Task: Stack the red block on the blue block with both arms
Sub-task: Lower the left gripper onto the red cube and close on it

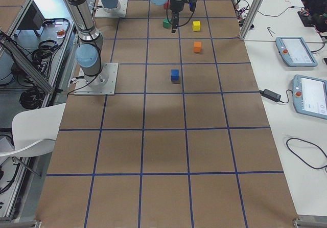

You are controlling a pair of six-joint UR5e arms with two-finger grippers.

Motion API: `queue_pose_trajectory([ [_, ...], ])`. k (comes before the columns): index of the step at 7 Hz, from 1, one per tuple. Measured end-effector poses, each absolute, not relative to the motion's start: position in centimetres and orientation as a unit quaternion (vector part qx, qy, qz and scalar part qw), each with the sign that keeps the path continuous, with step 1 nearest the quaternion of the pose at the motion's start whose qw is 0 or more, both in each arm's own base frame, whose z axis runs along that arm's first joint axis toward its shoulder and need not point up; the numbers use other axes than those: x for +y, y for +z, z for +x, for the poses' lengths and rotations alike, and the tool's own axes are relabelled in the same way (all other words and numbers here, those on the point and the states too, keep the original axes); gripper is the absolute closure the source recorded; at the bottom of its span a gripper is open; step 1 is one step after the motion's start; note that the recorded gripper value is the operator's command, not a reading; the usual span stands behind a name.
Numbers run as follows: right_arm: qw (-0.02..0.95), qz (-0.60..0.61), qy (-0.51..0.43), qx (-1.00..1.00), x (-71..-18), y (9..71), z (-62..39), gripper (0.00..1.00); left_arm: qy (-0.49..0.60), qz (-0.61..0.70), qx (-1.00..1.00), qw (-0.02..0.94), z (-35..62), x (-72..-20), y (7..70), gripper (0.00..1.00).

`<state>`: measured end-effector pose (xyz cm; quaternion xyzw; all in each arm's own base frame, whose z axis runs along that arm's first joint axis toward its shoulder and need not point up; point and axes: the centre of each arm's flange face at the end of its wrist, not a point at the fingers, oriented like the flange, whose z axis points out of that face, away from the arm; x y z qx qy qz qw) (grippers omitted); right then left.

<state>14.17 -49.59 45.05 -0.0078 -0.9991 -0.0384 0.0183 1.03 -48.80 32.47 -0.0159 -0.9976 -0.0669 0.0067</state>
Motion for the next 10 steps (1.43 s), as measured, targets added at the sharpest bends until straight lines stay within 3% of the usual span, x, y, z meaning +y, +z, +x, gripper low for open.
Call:
queue_pose_trajectory([
  [3, 0.019, -0.009, -0.04, -0.999, -49.6, 45.0, 14.1, 0.0, -0.078, -0.041, -0.996, 0.014, 1.1, -46.9, 23.6, 0.0],
  [6, 0.019, -0.01, -0.039, -0.999, -49.6, 45.0, 13.9, 0.0, -0.079, -0.087, -0.993, 0.016, 1.3, -47.7, 20.2, 0.02],
  [7, 0.018, -0.01, -0.039, -0.999, -49.6, 45.0, 13.9, 0.0, -0.086, -0.076, -0.993, 0.018, 1.3, -47.7, 19.3, 0.25],
  [9, 0.018, -0.01, -0.038, -0.999, -49.7, 45.0, 13.9, 0.0, -0.076, -0.055, -0.996, 0.01, 1.3, -47.9, 18.5, 0.9],
  [10, 0.018, -0.01, -0.038, -0.999, -49.7, 45.0, 13.9, 0.0, -0.067, -0.054, -0.996, 0.005, 1.5, -48.2, 18.5, 1.0],
])
